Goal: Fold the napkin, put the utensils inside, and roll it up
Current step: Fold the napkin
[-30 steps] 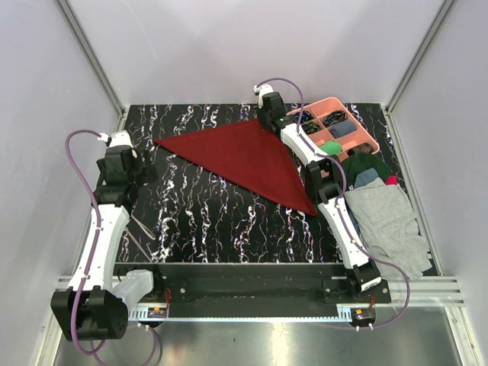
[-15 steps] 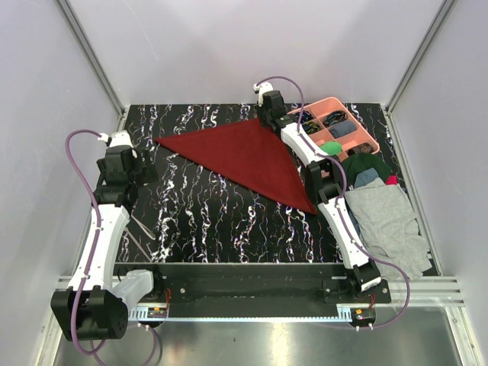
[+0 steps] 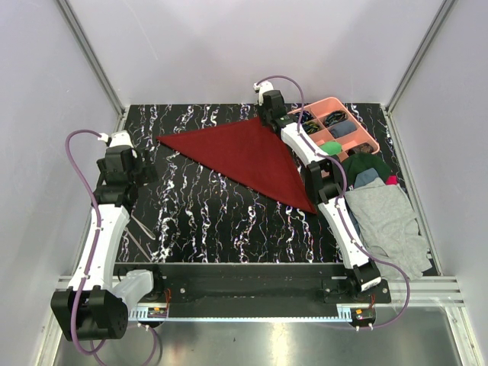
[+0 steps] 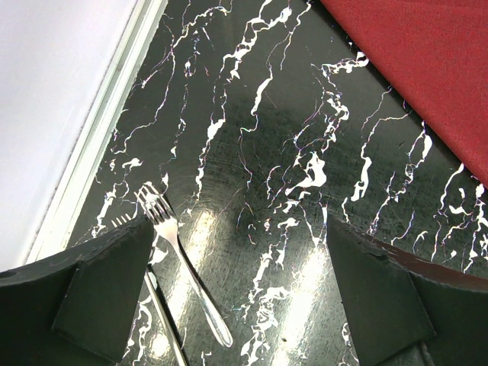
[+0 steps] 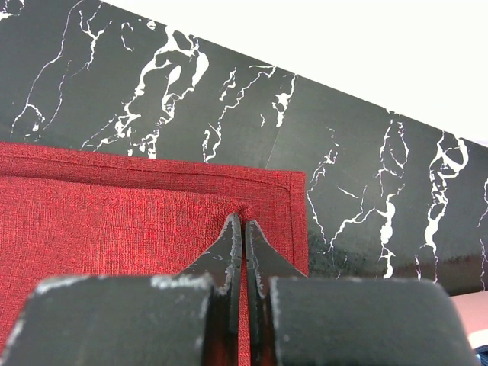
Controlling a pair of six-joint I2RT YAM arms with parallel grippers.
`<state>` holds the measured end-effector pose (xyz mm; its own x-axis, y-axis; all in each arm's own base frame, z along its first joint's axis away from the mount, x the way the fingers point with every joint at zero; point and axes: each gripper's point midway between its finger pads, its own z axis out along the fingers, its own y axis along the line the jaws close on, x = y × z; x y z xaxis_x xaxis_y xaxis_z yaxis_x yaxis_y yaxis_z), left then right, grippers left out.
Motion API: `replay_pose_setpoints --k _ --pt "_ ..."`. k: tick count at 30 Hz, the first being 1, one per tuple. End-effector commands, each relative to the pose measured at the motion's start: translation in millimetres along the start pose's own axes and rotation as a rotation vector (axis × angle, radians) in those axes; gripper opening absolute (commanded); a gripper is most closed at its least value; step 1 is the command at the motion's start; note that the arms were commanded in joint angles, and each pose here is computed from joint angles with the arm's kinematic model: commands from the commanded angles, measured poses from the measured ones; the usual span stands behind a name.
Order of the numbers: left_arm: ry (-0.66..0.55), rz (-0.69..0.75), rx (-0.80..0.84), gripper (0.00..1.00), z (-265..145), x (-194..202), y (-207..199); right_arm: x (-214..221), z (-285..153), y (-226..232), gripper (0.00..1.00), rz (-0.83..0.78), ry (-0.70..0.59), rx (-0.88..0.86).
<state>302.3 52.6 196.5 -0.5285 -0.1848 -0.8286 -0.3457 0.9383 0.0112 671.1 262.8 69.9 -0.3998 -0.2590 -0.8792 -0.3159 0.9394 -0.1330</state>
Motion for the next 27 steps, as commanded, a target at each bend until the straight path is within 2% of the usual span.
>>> replay_pose_setpoints --k 1,12,27 --pt "-0.075 -0.011 0.016 0.99 -2 -21 -3 -89 -34 -23 0.00 0.014 -0.189 0.046" --pt "-0.081 -0.014 0.021 0.99 -3 -22 -4 -114 -49 -25 0.00 0.018 -0.238 0.040" --pt "-0.084 -0.014 0.028 0.99 -4 -21 -5 -80 -17 -26 0.00 -0.024 -0.209 0.071"
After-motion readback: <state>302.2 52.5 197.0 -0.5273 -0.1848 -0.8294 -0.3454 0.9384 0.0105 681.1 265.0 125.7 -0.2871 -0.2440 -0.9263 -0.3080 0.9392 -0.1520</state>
